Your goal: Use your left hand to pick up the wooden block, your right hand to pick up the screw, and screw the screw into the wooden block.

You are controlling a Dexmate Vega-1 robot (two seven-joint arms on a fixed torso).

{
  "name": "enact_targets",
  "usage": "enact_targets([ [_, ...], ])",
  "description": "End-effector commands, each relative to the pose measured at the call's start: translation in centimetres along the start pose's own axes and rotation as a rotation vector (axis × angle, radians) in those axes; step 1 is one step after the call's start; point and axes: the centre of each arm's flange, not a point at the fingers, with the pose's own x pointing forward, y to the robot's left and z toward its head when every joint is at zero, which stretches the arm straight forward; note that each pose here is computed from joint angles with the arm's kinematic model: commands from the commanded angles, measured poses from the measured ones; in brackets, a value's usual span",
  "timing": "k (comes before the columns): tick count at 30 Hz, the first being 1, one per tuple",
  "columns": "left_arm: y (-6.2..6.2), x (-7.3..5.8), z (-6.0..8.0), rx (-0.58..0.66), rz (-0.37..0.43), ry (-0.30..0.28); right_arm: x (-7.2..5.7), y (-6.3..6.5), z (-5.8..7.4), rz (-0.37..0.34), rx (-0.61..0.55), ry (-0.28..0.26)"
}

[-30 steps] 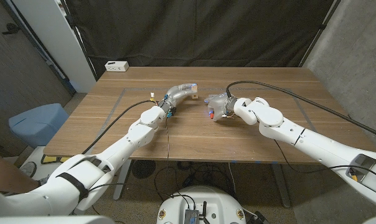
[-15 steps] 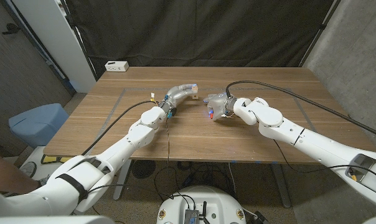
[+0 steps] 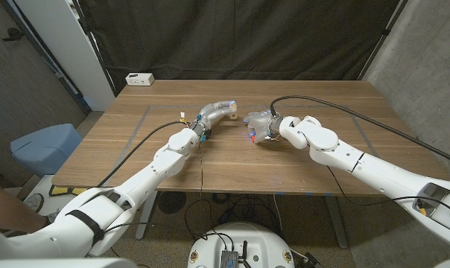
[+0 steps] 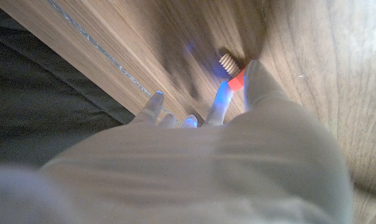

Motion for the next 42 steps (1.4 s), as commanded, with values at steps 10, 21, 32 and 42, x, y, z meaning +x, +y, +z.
enact_targets([
  [10,-0.10,-0.32,-0.06,-0.003,0.001,-0.001,0.09,0.03,-0.27,-0.011,0.007,-0.005],
  [21,-0.30,-0.61,-0.24,-0.006,0.003,0.003,-0.05,0.02,-0.36,-0.023,0.010,-0.002],
  [32,-0.54,-0.78,-0.25,-0.007,-0.001,0.003,-0.35,-0.17,-0.36,-0.042,0.023,-0.002],
  [42,-0.57,-0.93,-0.24,-0.005,0.000,0.006,-0.13,-0.43,-0.34,-0.016,0.020,0.002],
])
